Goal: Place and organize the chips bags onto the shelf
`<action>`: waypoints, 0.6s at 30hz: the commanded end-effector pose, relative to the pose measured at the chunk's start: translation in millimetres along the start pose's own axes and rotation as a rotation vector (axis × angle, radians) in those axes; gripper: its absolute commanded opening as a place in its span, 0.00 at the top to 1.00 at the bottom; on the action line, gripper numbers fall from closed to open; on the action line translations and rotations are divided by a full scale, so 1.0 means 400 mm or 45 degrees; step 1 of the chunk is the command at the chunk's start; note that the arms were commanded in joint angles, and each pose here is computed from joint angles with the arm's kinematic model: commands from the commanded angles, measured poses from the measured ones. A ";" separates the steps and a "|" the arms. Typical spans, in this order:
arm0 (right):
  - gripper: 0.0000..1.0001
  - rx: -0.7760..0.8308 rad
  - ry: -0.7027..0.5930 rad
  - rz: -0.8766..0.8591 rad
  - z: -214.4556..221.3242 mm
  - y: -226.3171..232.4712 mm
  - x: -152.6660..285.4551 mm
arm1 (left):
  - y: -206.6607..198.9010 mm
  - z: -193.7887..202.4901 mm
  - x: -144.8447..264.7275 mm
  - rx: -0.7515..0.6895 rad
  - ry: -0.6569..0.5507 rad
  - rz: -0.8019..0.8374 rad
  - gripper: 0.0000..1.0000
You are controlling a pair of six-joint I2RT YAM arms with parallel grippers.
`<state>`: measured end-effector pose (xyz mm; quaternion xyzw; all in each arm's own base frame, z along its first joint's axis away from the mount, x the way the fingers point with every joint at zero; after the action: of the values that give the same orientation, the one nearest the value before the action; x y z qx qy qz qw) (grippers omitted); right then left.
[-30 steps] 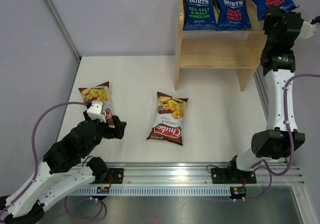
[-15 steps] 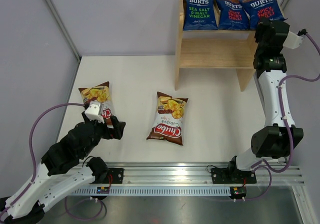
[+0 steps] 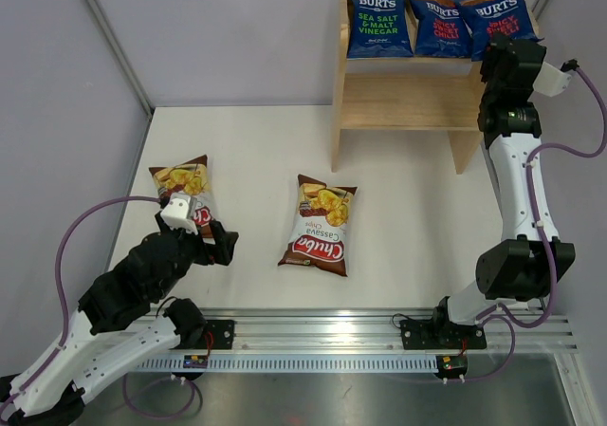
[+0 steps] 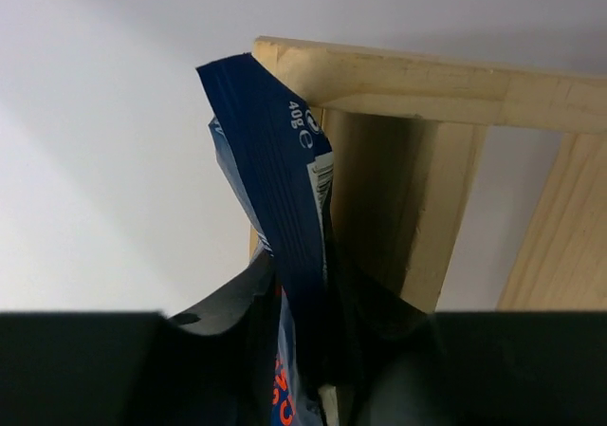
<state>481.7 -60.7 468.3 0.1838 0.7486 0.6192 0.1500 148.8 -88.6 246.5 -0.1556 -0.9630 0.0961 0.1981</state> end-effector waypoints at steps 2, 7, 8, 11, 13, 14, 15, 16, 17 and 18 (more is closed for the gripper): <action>0.62 -0.039 -0.042 -0.014 0.000 0.030 0.015 | -0.016 -0.018 -0.003 0.007 -0.043 0.040 0.01; 0.42 0.020 -0.074 0.005 -0.017 0.053 0.032 | -0.015 -0.020 0.000 0.012 -0.052 0.044 0.01; 0.42 0.040 -0.082 0.003 -0.023 0.060 0.035 | -0.014 -0.021 0.001 0.014 -0.055 0.043 0.01; 0.41 0.126 -0.102 0.007 -0.043 0.088 0.048 | -0.015 -0.020 0.000 0.011 -0.052 0.046 0.01; 0.41 0.215 -0.090 0.054 -0.045 0.073 0.051 | -0.015 -0.020 0.000 0.011 -0.051 0.046 0.01; 0.40 0.230 -0.088 0.059 -0.049 0.080 0.050 | -0.015 -0.021 0.001 0.010 -0.053 0.047 0.01; 0.40 0.257 -0.083 0.078 -0.049 0.069 0.048 | -0.015 -0.022 0.001 0.013 -0.055 0.048 0.01; 0.40 0.266 -0.058 0.088 -0.045 0.062 0.049 | -0.015 -0.021 0.001 0.015 -0.055 0.048 0.01; 0.40 0.275 -0.042 0.100 -0.041 0.050 0.046 | -0.014 -0.022 0.003 0.017 -0.059 0.047 0.01; 0.41 0.278 -0.034 0.107 -0.046 0.043 0.042 | -0.015 -0.022 0.004 0.018 -0.061 0.051 0.01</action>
<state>463.5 -57.7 497.0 0.2142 0.7865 0.5640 0.1323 148.6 -88.4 246.9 -0.1560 -0.9630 0.0966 0.1973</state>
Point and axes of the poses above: each gripper's point midway between its finger pads, its own x axis back along the fingers, its own y axis along the line the jaws close on, z = x × y, the point moved 2 cm from there along x, back along the fingers, and after that the axes turned 3 degrees about x, right-handed, at the moved point
